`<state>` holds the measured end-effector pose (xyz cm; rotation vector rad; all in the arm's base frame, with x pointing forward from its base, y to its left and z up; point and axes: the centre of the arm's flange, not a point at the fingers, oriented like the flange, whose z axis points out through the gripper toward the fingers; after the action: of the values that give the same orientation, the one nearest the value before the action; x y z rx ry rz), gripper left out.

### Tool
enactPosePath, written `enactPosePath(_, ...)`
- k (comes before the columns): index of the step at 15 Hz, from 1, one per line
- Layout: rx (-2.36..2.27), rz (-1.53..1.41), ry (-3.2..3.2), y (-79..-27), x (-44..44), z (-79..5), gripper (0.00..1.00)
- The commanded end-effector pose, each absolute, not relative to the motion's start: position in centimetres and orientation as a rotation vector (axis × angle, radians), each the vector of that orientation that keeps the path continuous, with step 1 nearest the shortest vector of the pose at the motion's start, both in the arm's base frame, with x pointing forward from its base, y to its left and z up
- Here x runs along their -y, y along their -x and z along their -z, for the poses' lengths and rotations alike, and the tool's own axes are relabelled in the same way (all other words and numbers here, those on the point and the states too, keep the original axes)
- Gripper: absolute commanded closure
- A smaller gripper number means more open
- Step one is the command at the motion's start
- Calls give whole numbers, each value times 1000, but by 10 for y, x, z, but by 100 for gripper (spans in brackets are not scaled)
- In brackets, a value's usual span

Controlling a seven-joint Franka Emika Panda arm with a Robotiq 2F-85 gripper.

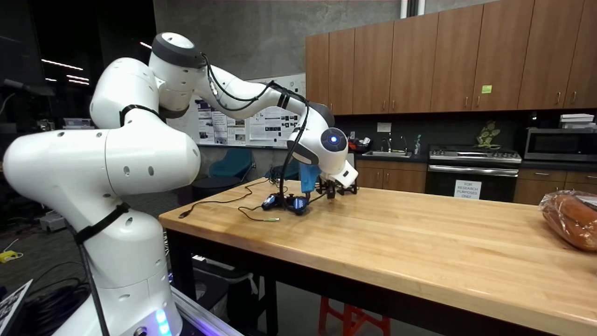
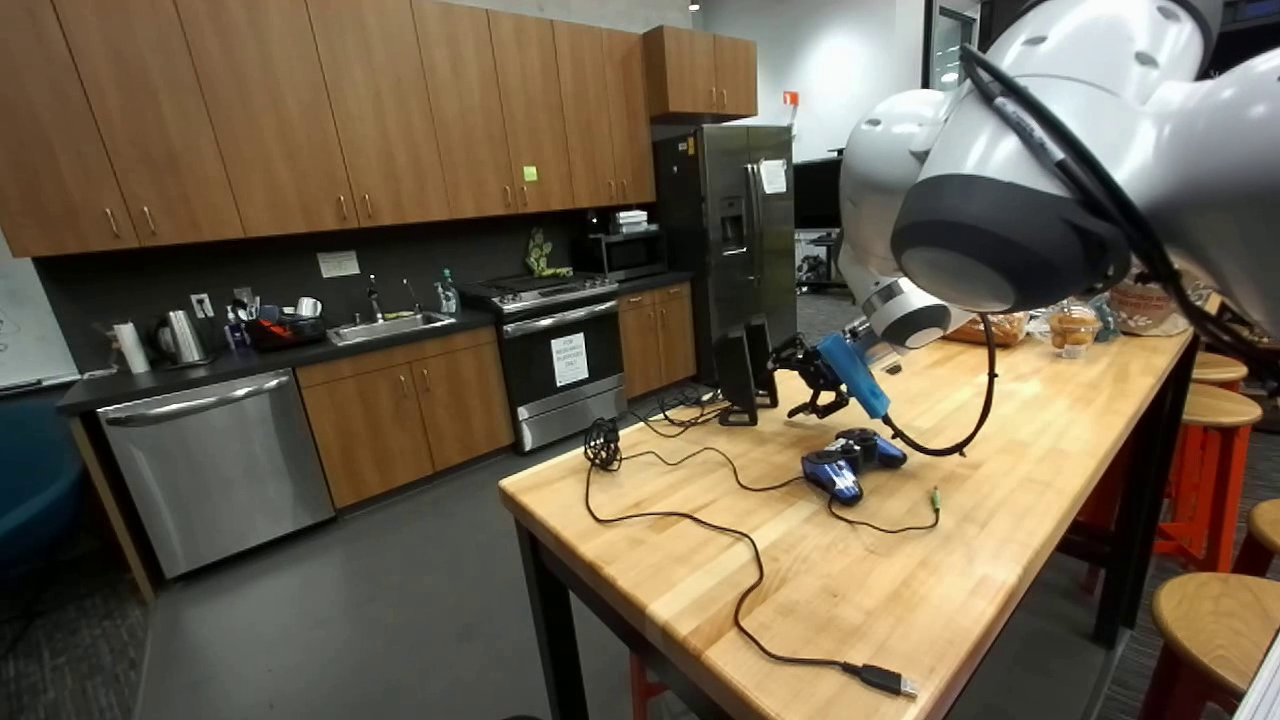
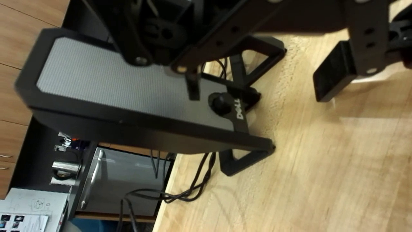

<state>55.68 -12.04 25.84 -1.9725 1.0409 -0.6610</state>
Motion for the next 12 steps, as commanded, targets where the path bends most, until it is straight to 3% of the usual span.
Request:
enactPosePath(1,-1039,670,1941,-558,123,-261,21)
enactPosePath(4,-1038,674,1923,-559,122,-262,33)
enactPosePath(6,-1040,678,1916,-559,122,-262,34)
enactPosePath(12,-1048,682,1916,-559,122,-262,50)
